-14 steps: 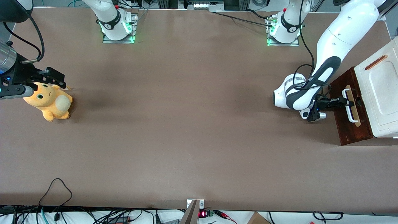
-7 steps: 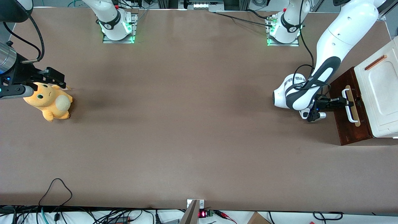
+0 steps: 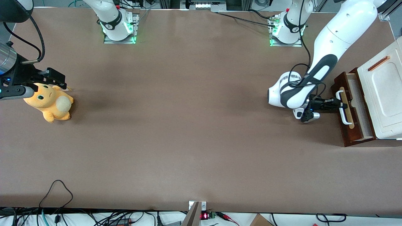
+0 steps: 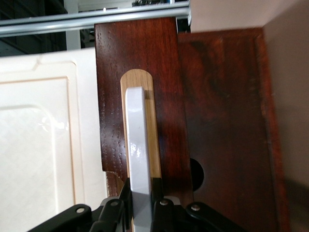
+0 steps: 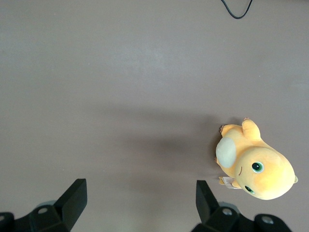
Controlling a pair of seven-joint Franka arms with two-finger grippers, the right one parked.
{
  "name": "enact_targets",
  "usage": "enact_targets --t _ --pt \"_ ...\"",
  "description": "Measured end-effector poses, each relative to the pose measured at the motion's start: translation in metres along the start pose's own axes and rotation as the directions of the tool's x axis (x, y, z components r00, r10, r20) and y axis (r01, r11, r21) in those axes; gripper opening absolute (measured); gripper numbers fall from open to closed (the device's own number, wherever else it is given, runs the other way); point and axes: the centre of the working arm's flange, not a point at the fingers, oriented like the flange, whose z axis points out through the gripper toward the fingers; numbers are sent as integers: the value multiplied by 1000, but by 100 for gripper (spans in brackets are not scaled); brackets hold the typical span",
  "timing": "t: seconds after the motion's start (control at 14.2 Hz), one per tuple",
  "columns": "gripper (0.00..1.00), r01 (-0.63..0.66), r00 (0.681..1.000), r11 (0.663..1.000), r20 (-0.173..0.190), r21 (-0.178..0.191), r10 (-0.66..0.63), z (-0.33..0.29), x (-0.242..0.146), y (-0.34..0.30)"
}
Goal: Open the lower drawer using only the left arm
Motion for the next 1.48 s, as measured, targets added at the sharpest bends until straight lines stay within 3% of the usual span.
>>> enact_targets --t 0.28,0.63,0.71,0.85,0.99,1.2,1.27,1.34,1.48 --pt "19 -4 997 1000 -73 -22 2 -48 0 -3" --pt "19 -24 996 999 -83 -33 21 -52 1 -2" --pt "23 -35 996 998 -86 -42 31 -51 3 -3" --pt "42 -42 996 997 -78 -71 37 -49 11 -13" --pt "61 -16 1000 987 -7 -158 16 -50 23 -34" --pt "93 38 997 941 75 -337 -14 -66 43 -84" --pt "100 63 995 910 96 -410 -26 -75 50 -108" --pt "100 87 993 869 109 -487 -38 -85 56 -136" --pt "100 150 986 759 150 -634 -70 -101 60 -195"
